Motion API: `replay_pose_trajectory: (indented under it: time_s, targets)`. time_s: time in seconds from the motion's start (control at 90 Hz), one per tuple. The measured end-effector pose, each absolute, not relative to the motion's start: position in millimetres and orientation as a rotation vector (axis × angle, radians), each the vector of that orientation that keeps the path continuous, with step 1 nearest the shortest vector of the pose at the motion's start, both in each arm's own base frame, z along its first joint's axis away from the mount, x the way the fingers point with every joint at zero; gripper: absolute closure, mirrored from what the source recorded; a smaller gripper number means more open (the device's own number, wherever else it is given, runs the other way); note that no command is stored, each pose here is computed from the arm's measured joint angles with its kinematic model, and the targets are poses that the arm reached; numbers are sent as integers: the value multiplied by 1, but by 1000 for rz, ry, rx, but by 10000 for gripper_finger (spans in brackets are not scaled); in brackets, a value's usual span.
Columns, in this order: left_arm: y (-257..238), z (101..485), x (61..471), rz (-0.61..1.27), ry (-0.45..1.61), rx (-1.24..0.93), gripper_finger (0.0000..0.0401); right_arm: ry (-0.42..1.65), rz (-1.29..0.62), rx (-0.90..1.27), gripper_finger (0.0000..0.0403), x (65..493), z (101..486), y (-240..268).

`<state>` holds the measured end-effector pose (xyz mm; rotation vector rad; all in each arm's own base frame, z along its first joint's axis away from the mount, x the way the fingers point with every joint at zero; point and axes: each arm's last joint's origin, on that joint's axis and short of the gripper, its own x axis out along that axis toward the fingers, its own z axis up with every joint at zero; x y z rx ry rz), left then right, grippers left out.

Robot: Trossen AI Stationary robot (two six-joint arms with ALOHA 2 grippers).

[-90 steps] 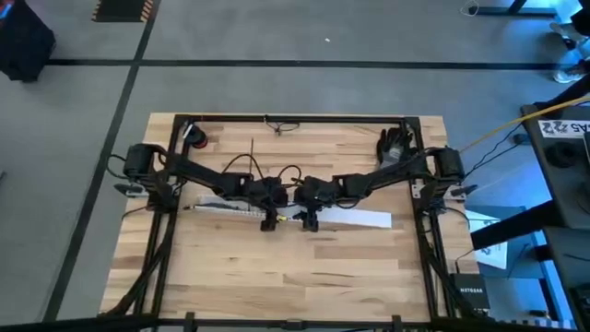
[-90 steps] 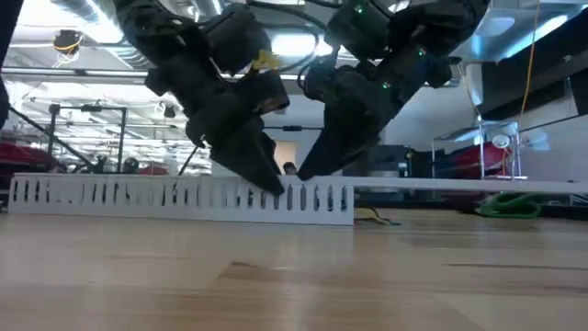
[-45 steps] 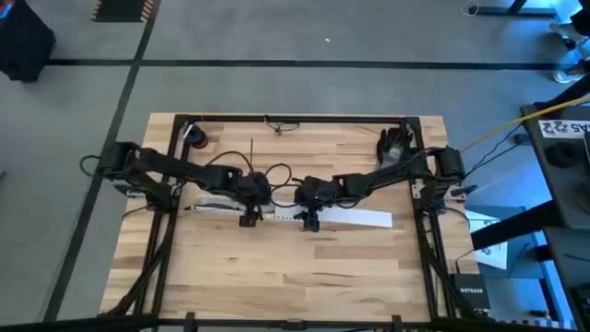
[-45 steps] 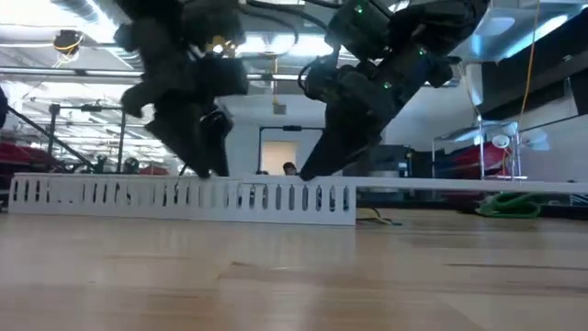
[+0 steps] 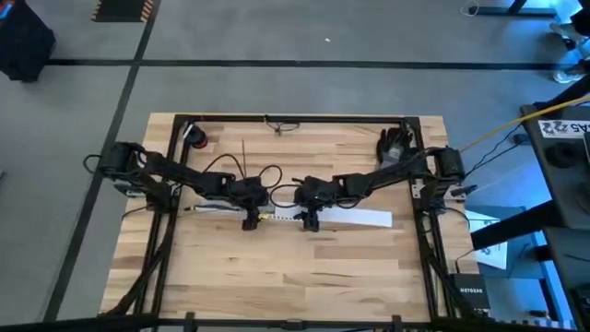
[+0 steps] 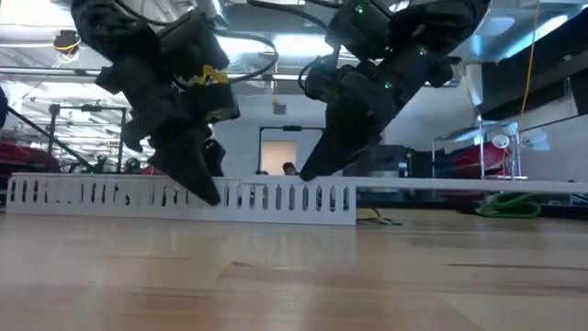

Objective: Ziptie cables
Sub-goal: Close the cable duct

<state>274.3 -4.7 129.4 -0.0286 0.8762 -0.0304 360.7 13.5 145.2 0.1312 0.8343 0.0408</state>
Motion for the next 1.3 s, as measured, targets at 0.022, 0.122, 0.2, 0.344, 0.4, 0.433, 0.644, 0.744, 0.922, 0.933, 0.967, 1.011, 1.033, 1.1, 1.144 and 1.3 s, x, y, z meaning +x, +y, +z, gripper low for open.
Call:
replay_pose_trajectory:
  time_s: [0.022,0.122,0.2,0.344,0.4,0.433,0.644,0.744,0.922,0.933,0.967,1.011,1.033,1.1,1.144,1.3]
  targets:
    - [-5,129,275,-34,870,-31,182,833,42,131,178,361,145,14]
    - [-7,127,281,-57,833,-43,206,808,54,141,178,363,146,14]
    - [-8,126,283,-66,808,-50,212,781,58,160,178,365,147,14]
    - [-8,126,286,-68,774,-57,206,773,57,171,178,367,144,15]
    - [-8,127,286,-68,760,-61,201,778,51,188,178,367,141,15]
    - [-9,127,286,-71,756,-58,197,776,54,196,178,368,139,15]
    - [-7,127,287,-65,795,-68,157,780,60,209,178,370,137,15]
    - [-7,132,289,-67,851,-88,130,773,55,216,179,371,137,15]
    - [-7,161,289,-73,959,-88,110,776,55,215,179,371,137,15]
    - [-7,163,288,-75,970,-84,110,776,54,215,179,371,137,15]
    - [-7,168,285,-78,993,-74,110,776,55,215,179,371,137,15]
    - [-8,174,281,-78,1017,-61,110,777,56,214,179,371,137,15]
    - [-8,177,279,-74,1022,-54,110,779,56,213,179,370,137,15]
    - [-7,188,271,-67,1013,-43,109,780,56,212,179,370,137,15]
    - [-7,194,266,-54,1001,-33,109,780,56,211,179,370,137,15]
    - [-6,182,251,-29,1071,-5,109,782,57,209,178,370,137,15]
